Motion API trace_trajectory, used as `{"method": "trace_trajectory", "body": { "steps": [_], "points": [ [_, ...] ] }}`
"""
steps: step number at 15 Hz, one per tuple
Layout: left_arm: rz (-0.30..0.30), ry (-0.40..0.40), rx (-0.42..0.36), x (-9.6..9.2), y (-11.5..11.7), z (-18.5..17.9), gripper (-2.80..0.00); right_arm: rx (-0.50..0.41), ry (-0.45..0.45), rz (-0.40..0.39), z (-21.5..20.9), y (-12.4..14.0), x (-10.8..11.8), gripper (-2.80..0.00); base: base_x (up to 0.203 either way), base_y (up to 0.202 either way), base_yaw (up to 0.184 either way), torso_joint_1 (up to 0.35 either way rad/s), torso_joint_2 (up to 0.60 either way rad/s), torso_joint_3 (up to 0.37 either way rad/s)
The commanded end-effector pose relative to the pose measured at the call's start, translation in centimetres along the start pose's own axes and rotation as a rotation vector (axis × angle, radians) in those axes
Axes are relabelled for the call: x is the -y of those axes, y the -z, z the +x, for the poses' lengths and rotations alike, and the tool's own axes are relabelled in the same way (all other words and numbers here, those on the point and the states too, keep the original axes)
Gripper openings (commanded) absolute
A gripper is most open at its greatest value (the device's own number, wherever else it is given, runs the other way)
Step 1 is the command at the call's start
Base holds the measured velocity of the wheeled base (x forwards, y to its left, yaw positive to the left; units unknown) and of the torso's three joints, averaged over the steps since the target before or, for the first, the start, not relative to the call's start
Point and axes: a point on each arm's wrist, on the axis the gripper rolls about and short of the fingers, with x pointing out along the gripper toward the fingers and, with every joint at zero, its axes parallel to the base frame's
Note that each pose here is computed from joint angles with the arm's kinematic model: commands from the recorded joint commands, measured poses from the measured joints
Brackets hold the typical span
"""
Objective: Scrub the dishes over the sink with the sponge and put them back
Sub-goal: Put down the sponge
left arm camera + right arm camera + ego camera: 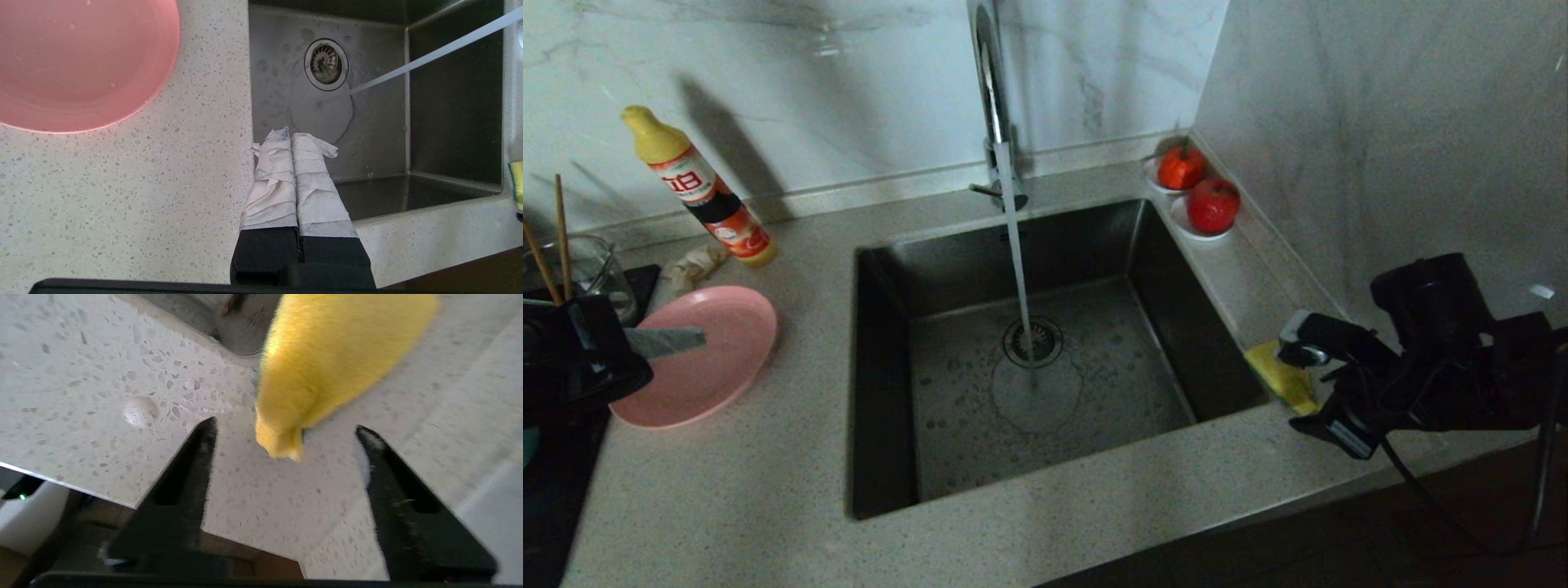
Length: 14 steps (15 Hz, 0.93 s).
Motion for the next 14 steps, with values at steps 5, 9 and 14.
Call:
{"method": "trace_trajectory", "body": {
  "steps": [5, 9, 14],
  "points": [
    [-0.027, 0.002, 0.003, 0.0, 0.1, -0.3, -2.80, 0.123, 0.006, 0.078, -5.9, -1.4, -0.2, -2.80, 0.000, 0.000, 0.000, 0.000, 0.00, 0.000],
    [-0.035, -0.006, -0.016, -0.2, 0.9, -0.3, -2.80, 0.247, 0.029, 0.238, -10.2, -3.0, -0.2, -2.80, 0.000, 0.000, 0.000, 0.000, 0.00, 0.000],
    [-0.072, -0.020, -0.019, -0.4, 1.0, -0.1, -2.80, 0.397, 0.104, 0.420, -15.5, -3.8, 0.9, -2.80, 0.000, 0.000, 0.000, 0.000, 0.00, 0.000]
  ]
}}
